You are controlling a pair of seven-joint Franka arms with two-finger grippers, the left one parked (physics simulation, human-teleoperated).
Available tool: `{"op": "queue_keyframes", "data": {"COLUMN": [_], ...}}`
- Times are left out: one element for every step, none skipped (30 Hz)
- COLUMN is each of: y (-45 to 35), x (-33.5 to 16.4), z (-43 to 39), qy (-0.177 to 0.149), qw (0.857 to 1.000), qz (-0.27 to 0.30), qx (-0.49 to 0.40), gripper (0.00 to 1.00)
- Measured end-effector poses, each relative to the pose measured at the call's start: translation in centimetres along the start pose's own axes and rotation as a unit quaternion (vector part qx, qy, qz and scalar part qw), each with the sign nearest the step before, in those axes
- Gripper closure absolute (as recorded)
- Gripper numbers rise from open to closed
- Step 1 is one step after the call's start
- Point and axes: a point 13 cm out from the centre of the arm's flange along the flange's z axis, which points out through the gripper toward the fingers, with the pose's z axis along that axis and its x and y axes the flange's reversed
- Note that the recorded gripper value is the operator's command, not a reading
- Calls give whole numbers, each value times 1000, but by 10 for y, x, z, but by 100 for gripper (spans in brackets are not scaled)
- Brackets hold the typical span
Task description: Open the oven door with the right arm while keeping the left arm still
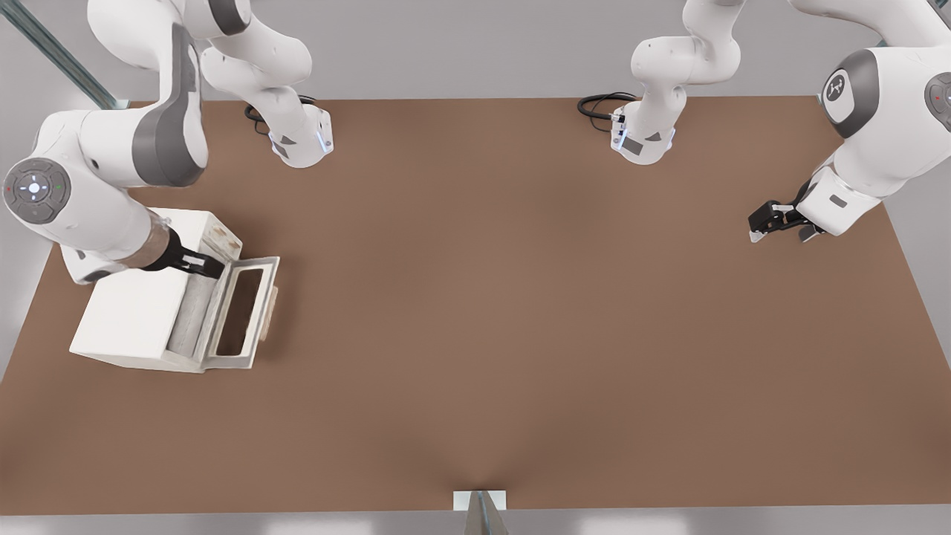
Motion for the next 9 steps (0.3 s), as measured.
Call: {"op": "queue_keyframes", "data": {"y": [-11, -24, -29, -33, -36, -37, -38, -39, -40], "x": [-3, -7, -9, -11, -12, -13, -14, -14, -15], "z": [-1, -2, -3, -4, -5, -5, -6, -5, -5], "qy": [3, 5, 4, 1, -1, -3, -4, -5, -5], "qw": [1000, 1000, 1000, 999, 999, 998, 997, 996, 995], "qz": [-5, -11, -23, -36, -49, -62, -74, -86, -97], "qx": [-5, -9, -8, -7, -7, -6, -6, -5, -5], "gripper": [0, 0, 0, 0, 0, 0, 0, 0, 0]}}
